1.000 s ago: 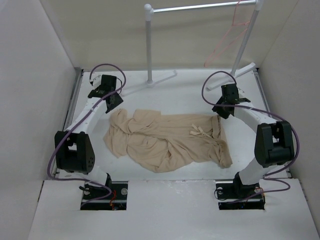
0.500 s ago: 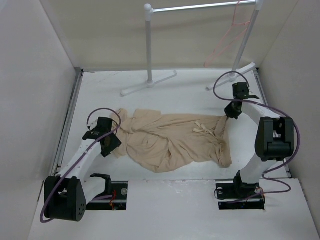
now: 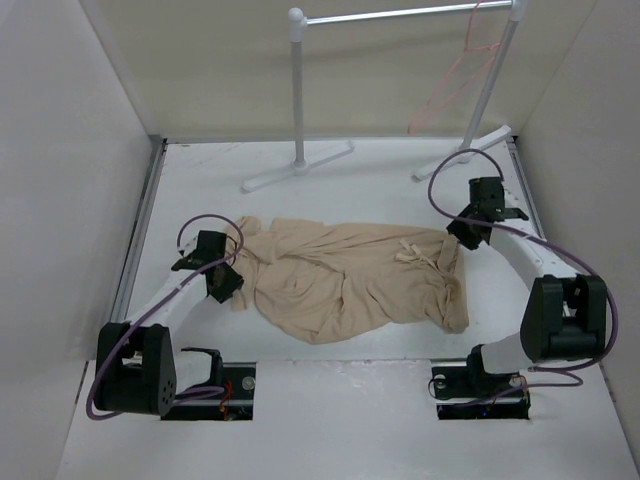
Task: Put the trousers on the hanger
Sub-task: Flatten out the trousers at the center of the board.
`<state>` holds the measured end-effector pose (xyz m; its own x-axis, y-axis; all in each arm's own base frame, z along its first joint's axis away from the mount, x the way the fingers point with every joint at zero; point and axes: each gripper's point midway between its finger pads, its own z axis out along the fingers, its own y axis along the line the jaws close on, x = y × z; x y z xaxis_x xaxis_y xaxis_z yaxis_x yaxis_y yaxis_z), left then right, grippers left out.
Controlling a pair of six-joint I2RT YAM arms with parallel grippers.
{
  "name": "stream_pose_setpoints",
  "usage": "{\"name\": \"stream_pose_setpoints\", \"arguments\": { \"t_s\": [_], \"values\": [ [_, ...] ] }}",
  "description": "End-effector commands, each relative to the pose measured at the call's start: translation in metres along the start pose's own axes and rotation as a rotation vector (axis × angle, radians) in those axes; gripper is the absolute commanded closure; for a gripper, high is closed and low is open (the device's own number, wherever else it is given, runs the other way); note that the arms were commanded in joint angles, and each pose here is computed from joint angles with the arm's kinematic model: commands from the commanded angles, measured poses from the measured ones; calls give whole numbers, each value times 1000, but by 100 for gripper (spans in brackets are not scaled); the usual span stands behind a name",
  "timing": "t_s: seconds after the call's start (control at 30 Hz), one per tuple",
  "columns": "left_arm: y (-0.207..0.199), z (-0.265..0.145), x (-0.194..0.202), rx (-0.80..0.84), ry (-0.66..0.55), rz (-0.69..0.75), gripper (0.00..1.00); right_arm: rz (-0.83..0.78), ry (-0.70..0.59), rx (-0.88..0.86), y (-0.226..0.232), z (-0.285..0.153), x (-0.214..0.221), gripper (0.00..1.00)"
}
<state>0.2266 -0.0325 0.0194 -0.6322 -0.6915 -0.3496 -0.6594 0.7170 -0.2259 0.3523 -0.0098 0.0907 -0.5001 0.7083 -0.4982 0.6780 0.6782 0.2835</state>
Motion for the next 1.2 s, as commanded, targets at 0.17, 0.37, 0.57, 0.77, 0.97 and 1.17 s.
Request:
{"name": "stream_pose_setpoints", "arguments": {
  "t_s": [0.17,0.37,0.57,0.77,0.97,1.17],
  "values": [
    [-7,6,-30,35,-77,-105,92,-275,69,60,9,7,37,48],
    [-3,13,-56,37,-127,-273,98,-329,70,157,2,15,35,50],
    [-25,-9,-91,111,-214,-378,99,-376,105,188,9,17,37,82],
    [-23,-48,-140,126,-353,-503,100,-239,-81,60,33,-47,-17,94],
    [15,-95,-188,96,-482,-669,100,104,-152,5,-20,-62,-55,100],
    [-21,-77,-169,102,-387,-549,76,-211,-18,-27,27,-38,-12,75]
  ]
}}
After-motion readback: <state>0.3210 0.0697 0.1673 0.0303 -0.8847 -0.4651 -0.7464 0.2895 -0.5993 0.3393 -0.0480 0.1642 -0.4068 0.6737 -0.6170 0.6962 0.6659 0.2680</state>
